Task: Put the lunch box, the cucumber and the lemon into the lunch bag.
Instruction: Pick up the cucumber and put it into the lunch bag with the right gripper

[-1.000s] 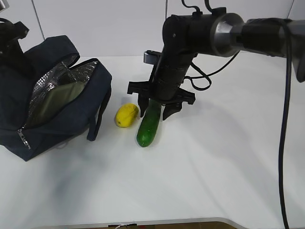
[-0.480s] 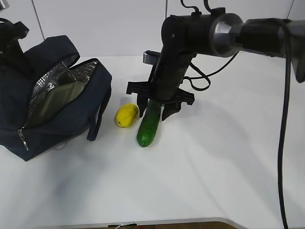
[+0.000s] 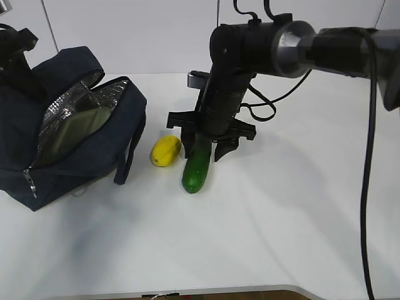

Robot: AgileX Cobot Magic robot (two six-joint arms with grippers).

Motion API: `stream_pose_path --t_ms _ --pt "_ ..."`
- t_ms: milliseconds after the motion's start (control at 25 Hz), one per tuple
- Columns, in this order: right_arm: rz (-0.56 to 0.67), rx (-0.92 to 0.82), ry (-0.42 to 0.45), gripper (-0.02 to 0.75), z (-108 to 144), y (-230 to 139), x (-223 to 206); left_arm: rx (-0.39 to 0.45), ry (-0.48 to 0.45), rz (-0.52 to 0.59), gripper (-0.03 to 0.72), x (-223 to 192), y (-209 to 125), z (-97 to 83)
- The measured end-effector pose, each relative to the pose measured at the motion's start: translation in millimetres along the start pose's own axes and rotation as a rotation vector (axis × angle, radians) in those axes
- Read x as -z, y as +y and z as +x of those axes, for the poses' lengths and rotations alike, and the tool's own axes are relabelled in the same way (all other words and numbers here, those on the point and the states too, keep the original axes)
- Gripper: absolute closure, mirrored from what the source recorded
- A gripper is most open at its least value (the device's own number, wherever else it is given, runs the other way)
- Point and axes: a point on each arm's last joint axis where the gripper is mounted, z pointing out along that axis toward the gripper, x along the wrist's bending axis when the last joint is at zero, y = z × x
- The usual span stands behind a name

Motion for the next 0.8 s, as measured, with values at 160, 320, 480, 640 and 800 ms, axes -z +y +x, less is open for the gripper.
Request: stream_pose_path --t_ms 160,320,480,640,800 --pt "0.006 -0.001 -0.003 0.267 -0.6 -0.3 -3.1 -0.004 0.0 0.0 0.69 0.0 0.0 0.0" --pt "0.006 0.0 -0.005 0.298 -0.8 -0.3 -3.2 -0.004 0.0 0.0 0.69 0.0 0.0 0.0" --pt "0.005 0.002 -0.011 0.376 -1.3 -0.2 -3.2 -0.004 0.0 -0.002 0.69 0.0 0.2 0.0" --pt "0.011 0.005 -0.013 0.396 -1.5 -0.8 -3.2 -0.004 0.0 -0.002 0.69 0.0 0.2 0.0" --pt "0.031 0.028 -0.022 0.4 -1.9 -2.0 -1.8 -0.006 0.0 -0.002 0.69 0.0 0.2 0.0"
